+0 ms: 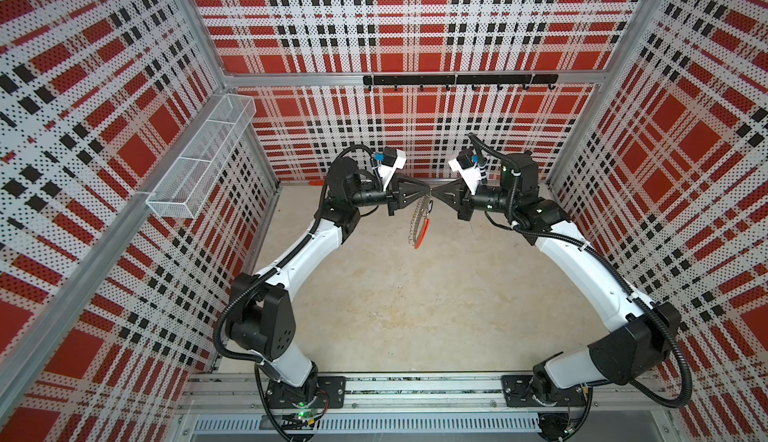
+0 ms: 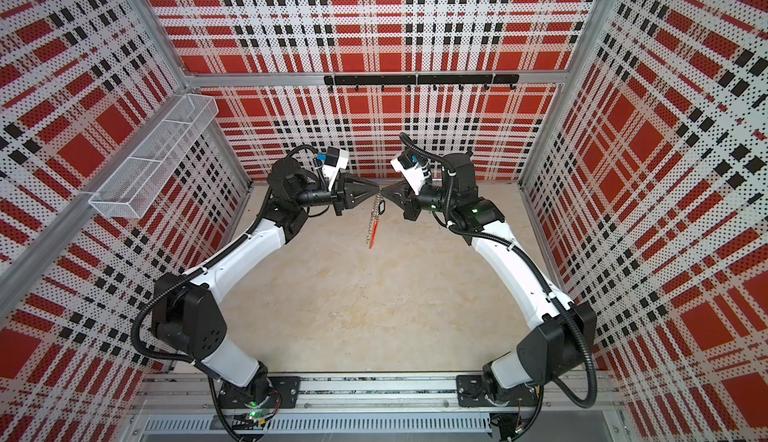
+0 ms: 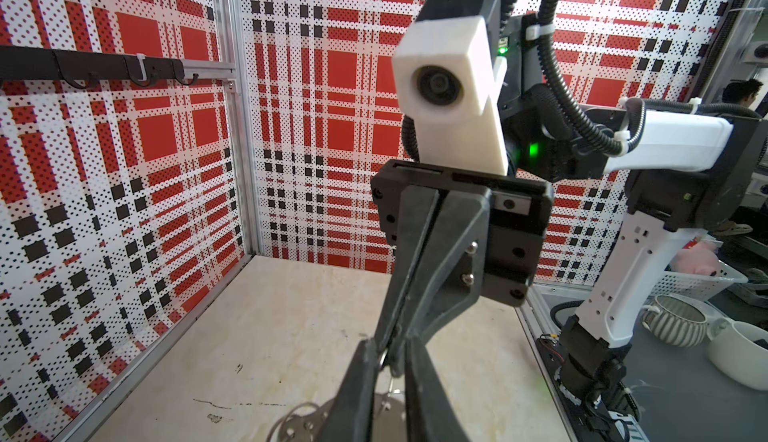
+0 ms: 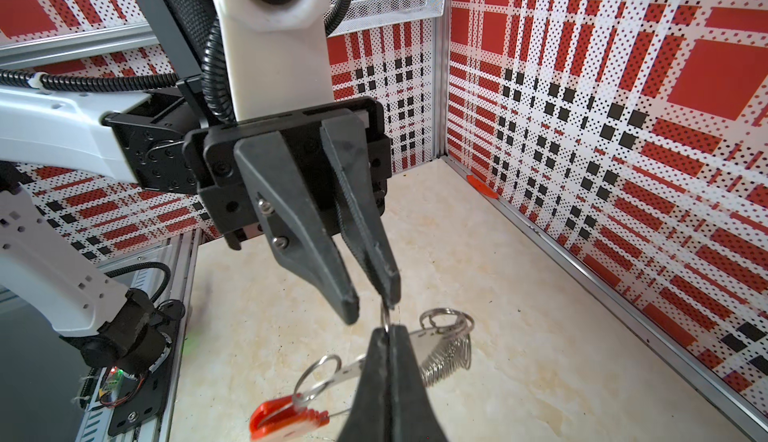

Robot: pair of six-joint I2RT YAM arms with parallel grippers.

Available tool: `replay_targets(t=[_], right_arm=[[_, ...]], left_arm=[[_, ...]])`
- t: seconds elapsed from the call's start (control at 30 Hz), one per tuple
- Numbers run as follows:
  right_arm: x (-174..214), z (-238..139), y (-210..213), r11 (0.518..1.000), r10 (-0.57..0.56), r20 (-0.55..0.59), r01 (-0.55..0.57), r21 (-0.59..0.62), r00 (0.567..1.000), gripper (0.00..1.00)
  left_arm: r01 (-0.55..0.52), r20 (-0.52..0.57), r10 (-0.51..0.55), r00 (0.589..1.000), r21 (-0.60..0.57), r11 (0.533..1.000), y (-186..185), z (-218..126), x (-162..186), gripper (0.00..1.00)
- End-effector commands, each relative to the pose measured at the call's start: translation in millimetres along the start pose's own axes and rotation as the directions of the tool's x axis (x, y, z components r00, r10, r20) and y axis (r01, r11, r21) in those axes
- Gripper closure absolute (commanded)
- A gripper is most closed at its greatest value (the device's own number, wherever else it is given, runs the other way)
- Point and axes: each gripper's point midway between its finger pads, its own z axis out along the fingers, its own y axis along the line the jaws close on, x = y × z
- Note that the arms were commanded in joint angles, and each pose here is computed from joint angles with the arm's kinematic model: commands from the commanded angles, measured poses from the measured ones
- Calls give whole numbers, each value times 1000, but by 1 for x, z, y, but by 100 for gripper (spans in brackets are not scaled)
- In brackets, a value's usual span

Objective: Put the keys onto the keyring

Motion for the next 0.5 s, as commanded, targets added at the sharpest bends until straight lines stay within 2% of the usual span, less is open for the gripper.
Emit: replay_targets(t=[0.0,0.1,0.2,0.47], right_arm=[[-19,-4,10,998,-67,54,67,-10,996,100],[-19,-4,9,998,-68,51,68,-8,996,100],[-19,-5,10,998,-68,52,69,-9,996,100],[-22,-5,10,998,-66,56,67,-14,996,100]], left_arm=[[9,0,-9,1000,17,1000,-1,-1,-2,75],[15,2,-15,1000,-14,1000,5,-5,-1,70],[20,1,-20,1000,-19,1000,7,-5,1,69],[41,-11,-41,999,19,999,4,1,7,78]])
